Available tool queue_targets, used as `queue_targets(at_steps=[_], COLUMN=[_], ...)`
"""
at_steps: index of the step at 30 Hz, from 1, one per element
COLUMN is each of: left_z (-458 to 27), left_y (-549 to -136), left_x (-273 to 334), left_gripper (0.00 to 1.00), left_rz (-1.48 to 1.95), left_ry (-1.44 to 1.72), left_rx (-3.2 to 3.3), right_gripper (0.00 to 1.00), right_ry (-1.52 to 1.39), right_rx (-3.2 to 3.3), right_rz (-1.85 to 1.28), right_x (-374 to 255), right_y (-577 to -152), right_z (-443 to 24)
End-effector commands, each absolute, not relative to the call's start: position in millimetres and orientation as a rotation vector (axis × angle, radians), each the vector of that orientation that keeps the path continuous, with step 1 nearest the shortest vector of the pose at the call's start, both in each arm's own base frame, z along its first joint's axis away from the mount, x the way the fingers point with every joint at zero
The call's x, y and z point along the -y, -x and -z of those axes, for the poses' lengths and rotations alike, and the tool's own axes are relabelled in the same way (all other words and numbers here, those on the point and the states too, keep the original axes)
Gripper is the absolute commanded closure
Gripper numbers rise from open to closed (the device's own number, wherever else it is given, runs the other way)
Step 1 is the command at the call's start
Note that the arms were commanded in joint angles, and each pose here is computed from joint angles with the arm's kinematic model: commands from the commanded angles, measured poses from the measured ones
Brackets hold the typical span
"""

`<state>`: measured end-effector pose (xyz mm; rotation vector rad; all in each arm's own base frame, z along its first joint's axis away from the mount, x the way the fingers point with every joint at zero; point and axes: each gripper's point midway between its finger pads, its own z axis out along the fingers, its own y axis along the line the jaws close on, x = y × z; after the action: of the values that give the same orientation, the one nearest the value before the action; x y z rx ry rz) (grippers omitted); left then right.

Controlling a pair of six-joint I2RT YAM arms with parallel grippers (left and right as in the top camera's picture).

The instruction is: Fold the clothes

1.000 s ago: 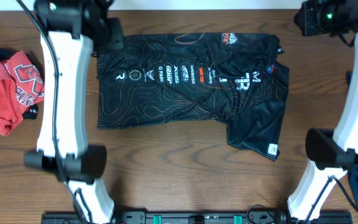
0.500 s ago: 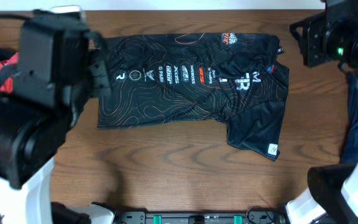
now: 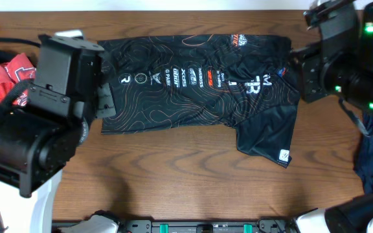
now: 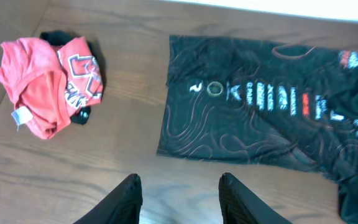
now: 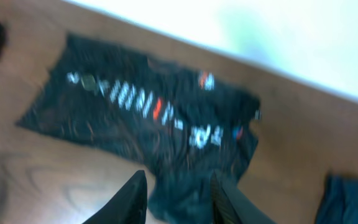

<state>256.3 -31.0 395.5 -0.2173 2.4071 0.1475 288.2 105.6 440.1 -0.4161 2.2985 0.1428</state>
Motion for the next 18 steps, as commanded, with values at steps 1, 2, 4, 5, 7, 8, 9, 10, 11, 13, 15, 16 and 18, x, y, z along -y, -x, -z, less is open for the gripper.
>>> queue_targets(at_steps=[1, 2, 4, 5, 7, 8, 9, 10, 11, 13, 15, 16, 18], left_z=[-366, -356, -331, -316, -287, -270, -253, -240, -222, -191, -167, -155, -138], left_y=[-253, -255, -261, -264, -268, -269, -271, -271, -272, -271, -268, -267, -263], left_x=[27, 28, 30, 32, 33, 34, 37, 40, 46, 52, 54, 54, 51], left_gripper=[0.58, 0.58, 0.58, 0.57, 0.58, 0.58, 0.58, 0.70, 0.91, 0.93, 0.84, 0.77, 0.74], left_rz=[-0.222, -0.230, -0.251, -0.265, -0.292, -0.306, -0.305, -0.295, -0.271, -0.240, -0.235, -0.237, -0.250], left_ry=[0.250, 0.261, 0.278, 0.295, 0.319, 0.328, 0.324, 0.319, 0.313, 0.304, 0.299, 0.300, 0.306], left_rx=[-2.485, -2.501, -2.539, -2.561, -2.599, -2.620, -2.647, -2.668, -2.699, -2.743, -2.773, -2.786, -2.803], right_gripper=[0.67, 0.67, 0.65, 0.63, 0.60, 0.58, 0.53, 0.51, 0.49, 0.45, 0.45, 0.46, 0.48], right_ry=[0.361, 0.351, 0.337, 0.337, 0.350, 0.340, 0.320, 0.301, 0.294, 0.273, 0.274, 0.279, 0.266], right_rx=[-2.522, -2.568, -2.647, -2.684, -2.728, -2.743, -2.764, -2.783, -2.804, -2.864, -2.921, -2.952, -3.013], right_rz=[-0.078, -0.070, -0.071, -0.081, -0.104, -0.106, -0.104, -0.104, -0.104, -0.090, -0.106, -0.123, -0.158], right_x=[-105, -106, -109, -113, -119, -120, -121, -121, -121, -120, -122, -123, -125], right_y=[-299, -300, -303, -306, -309, -310, -312, -312, -311, -306, -299, -293, -280], right_z=[-378, -364, -334, -317, -290, -279, -265, -253, -241, -211, -184, -168, -141])
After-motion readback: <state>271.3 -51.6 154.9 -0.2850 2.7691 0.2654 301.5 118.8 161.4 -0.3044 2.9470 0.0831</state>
